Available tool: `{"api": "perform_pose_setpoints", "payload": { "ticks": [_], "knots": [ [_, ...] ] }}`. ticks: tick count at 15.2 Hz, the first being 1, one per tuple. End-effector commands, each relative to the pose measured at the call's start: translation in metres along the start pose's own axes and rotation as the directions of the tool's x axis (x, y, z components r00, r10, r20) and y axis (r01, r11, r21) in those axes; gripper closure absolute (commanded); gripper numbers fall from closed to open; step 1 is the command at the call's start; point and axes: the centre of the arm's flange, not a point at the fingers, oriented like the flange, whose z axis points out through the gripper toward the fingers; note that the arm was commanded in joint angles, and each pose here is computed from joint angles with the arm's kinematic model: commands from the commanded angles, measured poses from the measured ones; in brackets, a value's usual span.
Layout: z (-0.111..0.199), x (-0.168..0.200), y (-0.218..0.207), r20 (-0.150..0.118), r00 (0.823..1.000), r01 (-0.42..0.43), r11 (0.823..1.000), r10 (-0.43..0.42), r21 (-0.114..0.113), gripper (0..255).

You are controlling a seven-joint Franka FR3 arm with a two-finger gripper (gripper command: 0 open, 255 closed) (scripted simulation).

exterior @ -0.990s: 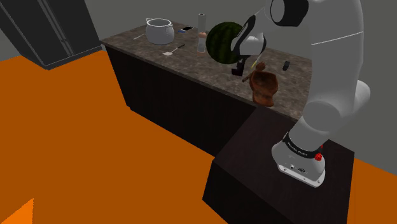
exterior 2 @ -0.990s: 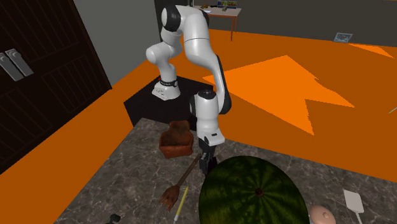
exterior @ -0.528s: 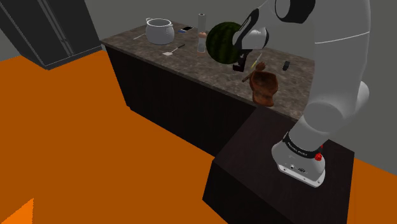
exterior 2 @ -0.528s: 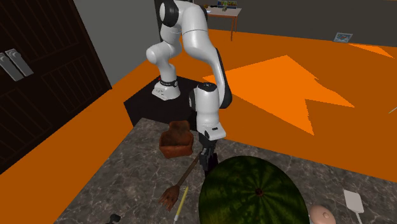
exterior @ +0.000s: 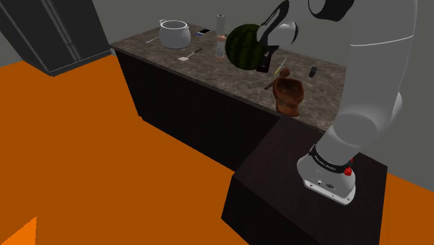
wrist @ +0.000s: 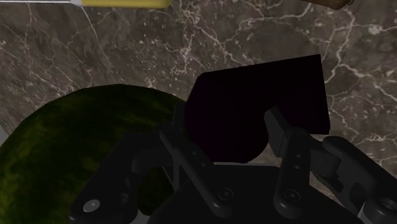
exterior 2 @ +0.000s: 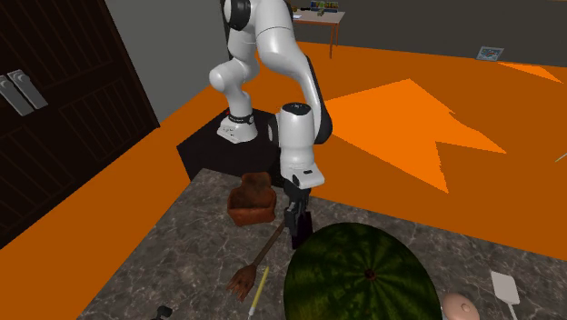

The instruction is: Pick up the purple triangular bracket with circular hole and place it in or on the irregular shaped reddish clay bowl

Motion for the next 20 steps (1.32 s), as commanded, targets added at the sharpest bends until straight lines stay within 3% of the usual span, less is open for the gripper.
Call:
{"api": "perform_pose_setpoints", "payload": {
  "ticks": [1, 18, 20],
  "knots": [
    [-0.01, 0.003, 0.003, 0.0, 1.0, 0.0, 1.0, 0.0, 0.0, 255],
    [-0.091, 0.016, 0.031, 0.0, 1.0, 0.0, 1.0, 0.0, 0.0, 255],
    [-0.1, -0.007, 0.022, 0.0, 1.0, 0.0, 1.0, 0.0, 0.0, 255]
  ]
}}
